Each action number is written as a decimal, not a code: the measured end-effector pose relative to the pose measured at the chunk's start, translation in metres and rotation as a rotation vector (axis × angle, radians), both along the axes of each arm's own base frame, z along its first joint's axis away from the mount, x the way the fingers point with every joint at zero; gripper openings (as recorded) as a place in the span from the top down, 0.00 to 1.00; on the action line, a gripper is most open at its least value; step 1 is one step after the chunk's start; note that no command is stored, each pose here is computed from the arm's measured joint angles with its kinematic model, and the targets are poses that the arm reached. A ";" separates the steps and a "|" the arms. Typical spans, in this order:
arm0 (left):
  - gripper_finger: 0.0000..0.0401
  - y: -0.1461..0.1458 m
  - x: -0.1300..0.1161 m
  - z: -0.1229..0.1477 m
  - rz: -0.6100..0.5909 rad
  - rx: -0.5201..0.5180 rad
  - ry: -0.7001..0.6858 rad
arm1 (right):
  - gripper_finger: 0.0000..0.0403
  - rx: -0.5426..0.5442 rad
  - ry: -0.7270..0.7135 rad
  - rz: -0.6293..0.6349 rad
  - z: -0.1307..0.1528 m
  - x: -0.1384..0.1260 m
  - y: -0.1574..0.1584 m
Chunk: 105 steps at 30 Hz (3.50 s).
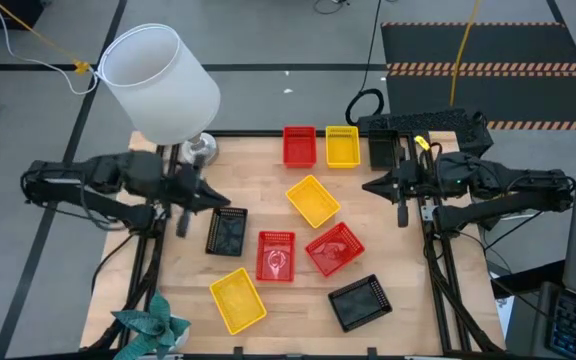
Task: Stack baskets by color
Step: Stack the bottom right red bin on top of the top red bin
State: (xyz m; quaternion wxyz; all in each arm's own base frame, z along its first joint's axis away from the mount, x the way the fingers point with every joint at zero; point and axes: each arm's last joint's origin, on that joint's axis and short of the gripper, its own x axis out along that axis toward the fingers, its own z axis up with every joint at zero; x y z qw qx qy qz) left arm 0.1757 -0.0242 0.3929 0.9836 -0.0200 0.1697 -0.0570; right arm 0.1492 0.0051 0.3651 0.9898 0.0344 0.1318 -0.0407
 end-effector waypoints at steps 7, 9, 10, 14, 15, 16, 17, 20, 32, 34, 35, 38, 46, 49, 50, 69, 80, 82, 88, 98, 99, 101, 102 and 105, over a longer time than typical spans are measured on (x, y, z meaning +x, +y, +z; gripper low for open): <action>0.98 -0.042 0.046 -0.028 0.025 0.117 0.091 | 1.00 0.078 0.022 0.008 -0.009 0.002 0.004; 0.98 -0.053 0.058 -0.038 0.016 0.155 0.120 | 1.00 0.090 0.025 0.023 -0.015 0.004 0.008; 0.98 -0.059 0.064 -0.044 0.009 0.176 0.131 | 1.00 0.095 0.025 0.030 -0.019 0.005 0.009; 0.98 -0.075 0.085 -0.065 -0.023 0.229 0.174 | 1.00 0.096 0.015 0.048 -0.030 0.014 0.013; 0.98 -0.078 0.090 -0.069 -0.024 0.235 0.180 | 1.00 0.095 0.025 0.047 -0.033 0.017 0.013; 0.98 -0.079 0.094 -0.073 -0.027 0.245 0.189 | 1.00 0.093 0.035 0.047 -0.035 0.019 0.014; 0.98 -0.080 0.096 -0.076 -0.030 0.257 0.199 | 1.00 0.089 0.044 0.046 -0.037 0.022 0.014; 0.98 -0.076 0.100 -0.081 -0.020 0.275 0.224 | 1.00 0.038 0.109 0.056 -0.046 0.033 0.015; 0.98 -0.041 0.112 -0.080 0.051 0.313 0.227 | 1.00 -0.099 0.319 0.098 -0.085 0.075 0.018; 0.98 -0.036 0.113 -0.080 0.069 0.281 0.231 | 1.00 -0.085 0.356 0.124 -0.090 0.077 0.018; 0.98 -0.034 0.113 -0.080 0.081 0.263 0.233 | 1.00 -0.076 0.373 0.138 -0.092 0.078 0.017; 0.98 -0.032 0.114 -0.080 0.105 0.220 0.235 | 1.00 -0.011 0.435 0.146 -0.093 0.079 0.018; 0.98 -0.033 0.114 -0.079 0.122 0.180 0.220 | 0.99 0.140 0.628 0.159 -0.100 0.069 0.049; 0.98 -0.034 0.115 -0.078 0.122 0.170 0.209 | 0.96 0.161 0.686 0.177 -0.106 0.064 0.067; 0.98 -0.035 0.115 -0.078 0.120 0.169 0.204 | 0.94 0.150 0.694 0.184 -0.108 0.064 0.072; 0.98 -0.046 0.113 -0.077 0.094 0.166 0.189 | 0.64 -0.093 0.850 0.320 -0.156 0.088 0.104; 0.98 -0.046 0.113 -0.077 0.094 0.166 0.189 | 0.62 -0.126 0.869 0.333 -0.165 0.094 0.102; 0.98 -0.046 0.113 -0.077 0.094 0.166 0.189 | 0.62 -0.146 0.882 0.345 -0.168 0.094 0.103; 0.98 -0.046 0.113 -0.077 0.094 0.166 0.189 | 0.61 -0.198 0.892 0.342 -0.173 0.097 0.101; 0.98 -0.046 0.113 -0.077 0.087 0.182 0.188 | 0.73 -0.220 0.895 0.362 -0.175 0.098 0.097; 0.98 -0.046 0.113 -0.077 0.087 0.181 0.188 | 0.74 -0.219 0.902 0.359 -0.176 0.097 0.096; 0.98 -0.046 0.113 -0.077 0.087 0.182 0.188 | 0.78 -0.220 0.917 0.356 -0.180 0.095 0.094; 0.98 -0.046 0.113 -0.077 0.087 0.181 0.188 | 0.80 -0.222 0.924 0.355 -0.182 0.094 0.093; 0.98 -0.046 0.113 -0.077 0.087 0.182 0.188 | 0.84 -0.238 0.947 0.363 -0.188 0.091 0.089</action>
